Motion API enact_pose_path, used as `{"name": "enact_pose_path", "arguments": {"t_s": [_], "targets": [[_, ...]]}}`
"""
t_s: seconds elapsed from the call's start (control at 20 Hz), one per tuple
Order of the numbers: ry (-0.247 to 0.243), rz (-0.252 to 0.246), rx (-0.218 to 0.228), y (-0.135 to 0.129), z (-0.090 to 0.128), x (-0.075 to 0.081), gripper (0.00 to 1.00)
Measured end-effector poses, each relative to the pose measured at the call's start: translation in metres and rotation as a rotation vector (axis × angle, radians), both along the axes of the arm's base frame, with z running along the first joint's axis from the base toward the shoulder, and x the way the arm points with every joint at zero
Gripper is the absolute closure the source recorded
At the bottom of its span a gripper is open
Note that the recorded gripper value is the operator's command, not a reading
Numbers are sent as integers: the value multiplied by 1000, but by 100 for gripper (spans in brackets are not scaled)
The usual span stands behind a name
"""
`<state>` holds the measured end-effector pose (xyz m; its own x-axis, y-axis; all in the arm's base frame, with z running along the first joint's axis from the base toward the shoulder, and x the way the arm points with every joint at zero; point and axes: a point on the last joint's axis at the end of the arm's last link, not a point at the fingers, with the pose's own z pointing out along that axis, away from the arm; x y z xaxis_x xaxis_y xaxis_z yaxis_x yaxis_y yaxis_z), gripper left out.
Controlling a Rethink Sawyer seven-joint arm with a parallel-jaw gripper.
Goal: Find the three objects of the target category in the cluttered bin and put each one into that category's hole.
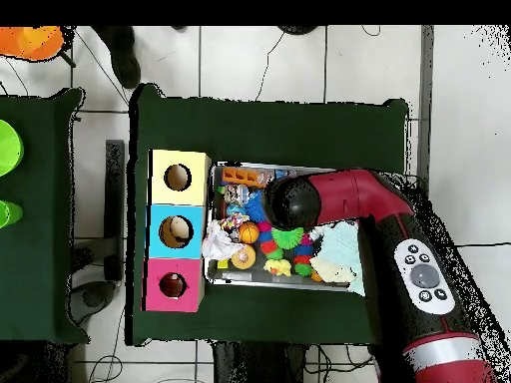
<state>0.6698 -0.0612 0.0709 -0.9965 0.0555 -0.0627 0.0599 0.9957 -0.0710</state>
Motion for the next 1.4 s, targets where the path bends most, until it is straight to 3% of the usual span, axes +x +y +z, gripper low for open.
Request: {"name": "enact_pose_path", "arguments": {"t_s": [0.4, 0.7, 0.95, 1.1, 1.4], "targets": [[51, -3, 12, 3, -28, -14, 0], [74, 6, 21, 9, -28, -30, 0], [90, -13, 54, 17, -3, -64, 0], [89, -17, 63, 22, 6, -77, 0], [25, 19, 80, 37, -1, -113, 0]]}}
